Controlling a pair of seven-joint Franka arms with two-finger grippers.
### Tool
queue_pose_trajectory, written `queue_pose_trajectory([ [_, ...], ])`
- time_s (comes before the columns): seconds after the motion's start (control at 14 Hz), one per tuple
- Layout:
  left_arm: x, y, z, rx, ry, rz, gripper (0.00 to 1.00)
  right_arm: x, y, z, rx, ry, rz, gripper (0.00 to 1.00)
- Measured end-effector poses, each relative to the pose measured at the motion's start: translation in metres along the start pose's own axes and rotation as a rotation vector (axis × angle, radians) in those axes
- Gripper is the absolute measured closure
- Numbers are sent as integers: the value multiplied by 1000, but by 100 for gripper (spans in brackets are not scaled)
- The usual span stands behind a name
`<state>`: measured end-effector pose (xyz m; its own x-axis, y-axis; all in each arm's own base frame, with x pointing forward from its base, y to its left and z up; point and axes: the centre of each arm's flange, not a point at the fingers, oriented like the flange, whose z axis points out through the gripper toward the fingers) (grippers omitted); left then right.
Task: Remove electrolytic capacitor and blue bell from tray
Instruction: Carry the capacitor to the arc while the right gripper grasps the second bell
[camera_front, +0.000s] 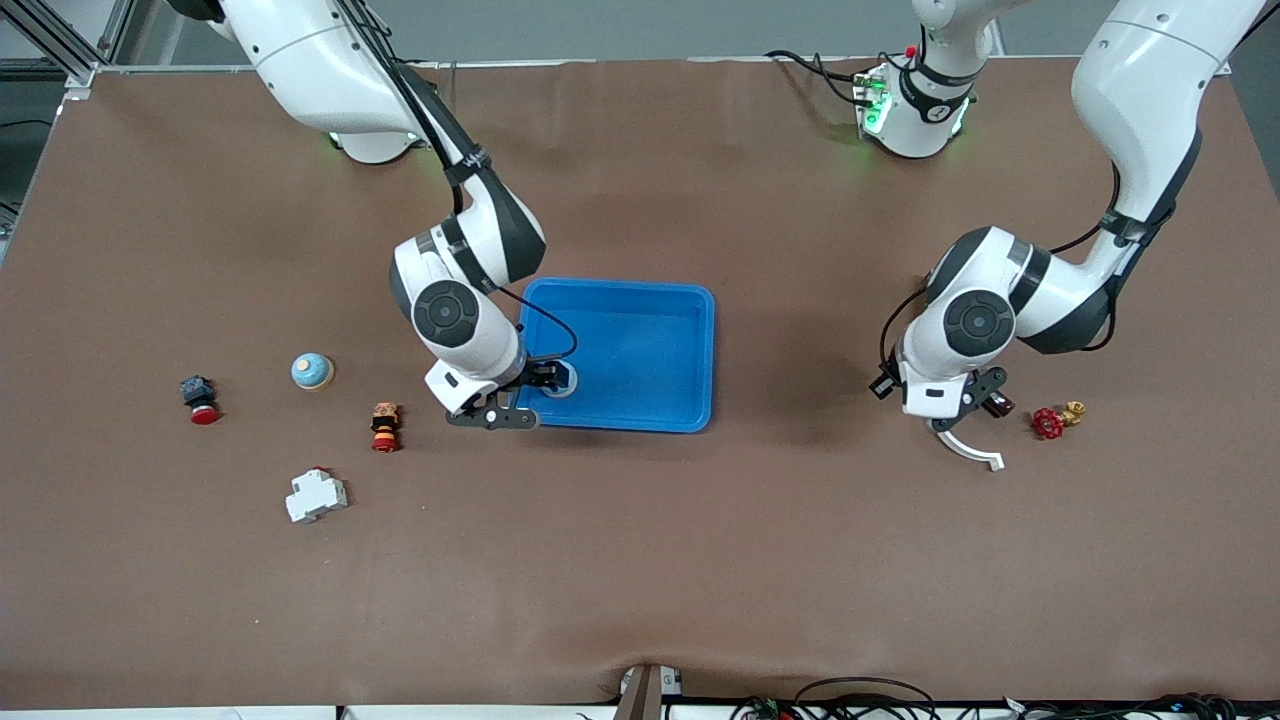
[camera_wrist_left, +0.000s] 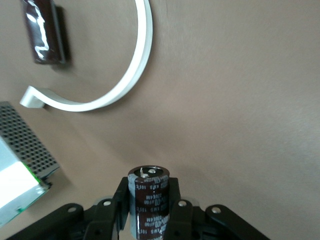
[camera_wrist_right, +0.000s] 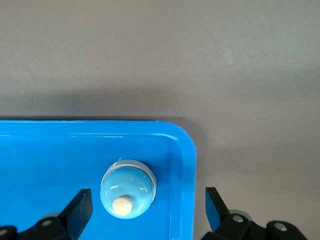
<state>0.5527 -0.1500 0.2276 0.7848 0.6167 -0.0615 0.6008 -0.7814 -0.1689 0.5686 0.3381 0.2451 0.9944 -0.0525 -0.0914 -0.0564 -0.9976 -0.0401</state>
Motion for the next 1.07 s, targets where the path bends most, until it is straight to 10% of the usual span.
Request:
queue_pose_trajectory([
  [0.79, 0, -4, 51, 23, 92, -20, 66, -17, -28, 57, -11, -3, -49, 0],
  [1.07, 5, -2, 46, 15, 101, -41, 46, -18, -29, 66, -13, -3, -52, 0],
])
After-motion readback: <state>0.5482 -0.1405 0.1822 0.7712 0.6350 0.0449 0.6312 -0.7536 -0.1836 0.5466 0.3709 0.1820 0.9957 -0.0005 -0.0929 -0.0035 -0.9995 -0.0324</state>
